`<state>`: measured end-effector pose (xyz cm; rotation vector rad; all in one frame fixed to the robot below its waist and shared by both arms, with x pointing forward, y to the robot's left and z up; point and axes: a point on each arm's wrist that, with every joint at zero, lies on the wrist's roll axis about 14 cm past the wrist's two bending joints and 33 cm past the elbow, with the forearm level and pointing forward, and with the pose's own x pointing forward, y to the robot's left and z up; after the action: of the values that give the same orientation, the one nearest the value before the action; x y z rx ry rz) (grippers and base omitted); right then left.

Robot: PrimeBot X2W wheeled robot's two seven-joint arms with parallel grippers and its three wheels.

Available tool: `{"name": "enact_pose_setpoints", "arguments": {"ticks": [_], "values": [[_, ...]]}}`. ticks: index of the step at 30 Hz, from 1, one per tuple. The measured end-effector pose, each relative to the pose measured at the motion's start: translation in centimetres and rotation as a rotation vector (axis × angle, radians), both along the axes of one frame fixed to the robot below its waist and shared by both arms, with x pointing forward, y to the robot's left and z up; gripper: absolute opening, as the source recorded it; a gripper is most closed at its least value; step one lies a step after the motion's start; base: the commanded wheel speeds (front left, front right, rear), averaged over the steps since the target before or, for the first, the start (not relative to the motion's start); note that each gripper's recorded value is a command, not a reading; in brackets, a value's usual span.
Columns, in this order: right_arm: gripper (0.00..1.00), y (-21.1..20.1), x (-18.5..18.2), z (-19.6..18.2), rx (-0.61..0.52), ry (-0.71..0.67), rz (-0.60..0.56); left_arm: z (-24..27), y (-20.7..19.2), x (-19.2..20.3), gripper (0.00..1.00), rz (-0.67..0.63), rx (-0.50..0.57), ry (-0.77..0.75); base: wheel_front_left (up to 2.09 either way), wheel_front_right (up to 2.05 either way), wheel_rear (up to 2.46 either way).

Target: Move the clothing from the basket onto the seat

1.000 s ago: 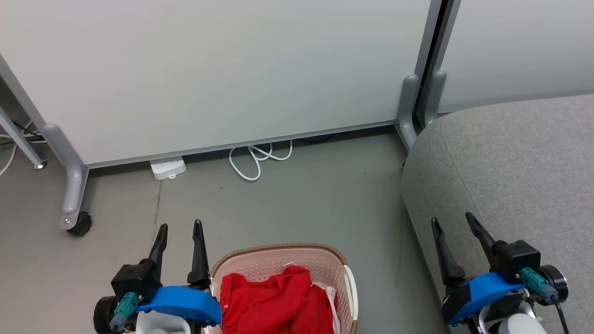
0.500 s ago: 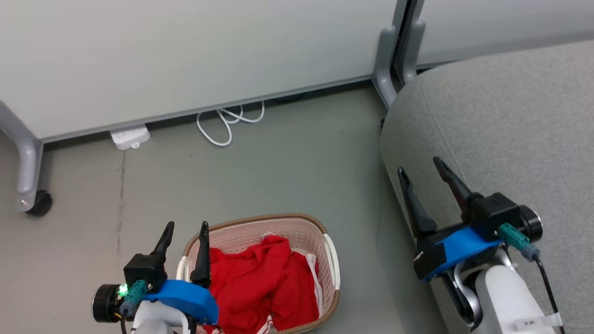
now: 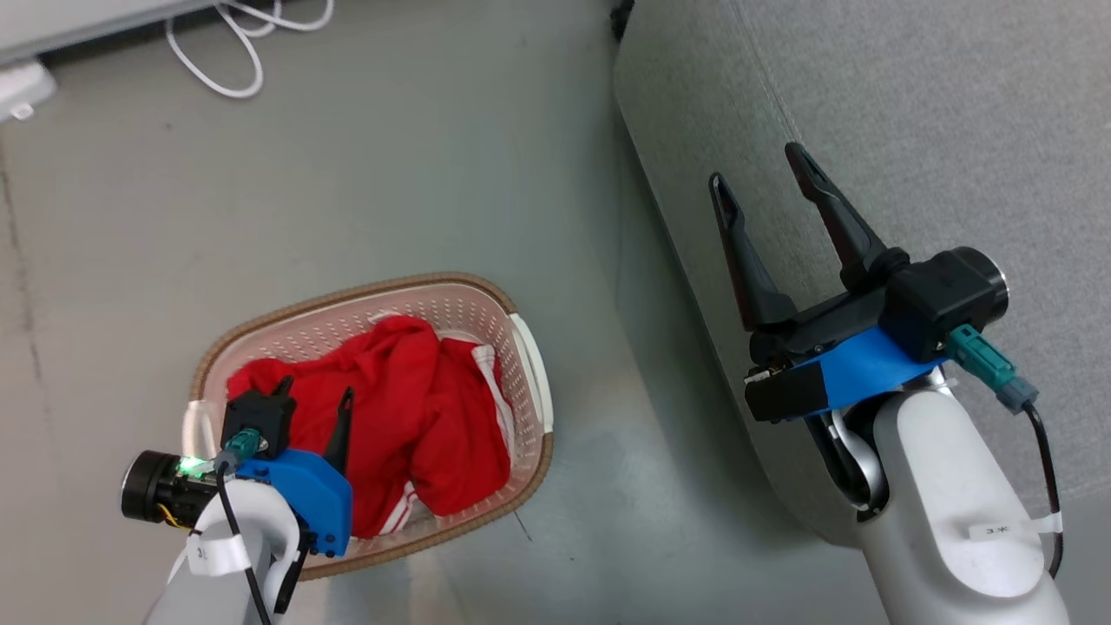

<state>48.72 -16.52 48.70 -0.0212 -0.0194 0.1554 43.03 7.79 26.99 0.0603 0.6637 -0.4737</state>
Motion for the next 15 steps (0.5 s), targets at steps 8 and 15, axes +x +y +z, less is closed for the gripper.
{"name": "enact_pose_setpoints", "arguments": {"ticks": [8, 15], "values": [[1.00, -2.3, 1.3, -4.1, -0.014, 0.069, -0.045, -8.0, -2.0, -1.6, 1.00, -0.161, 0.071, 0.225, 0.00, 0.00, 0.00], [1.00, -3.8, 1.6, -7.8, -0.013, 0.142, -0.080, -13.1, -2.3, -2.5, 1.00, -0.237, 0.123, 0.343, 0.00, 0.00, 0.00]]}}
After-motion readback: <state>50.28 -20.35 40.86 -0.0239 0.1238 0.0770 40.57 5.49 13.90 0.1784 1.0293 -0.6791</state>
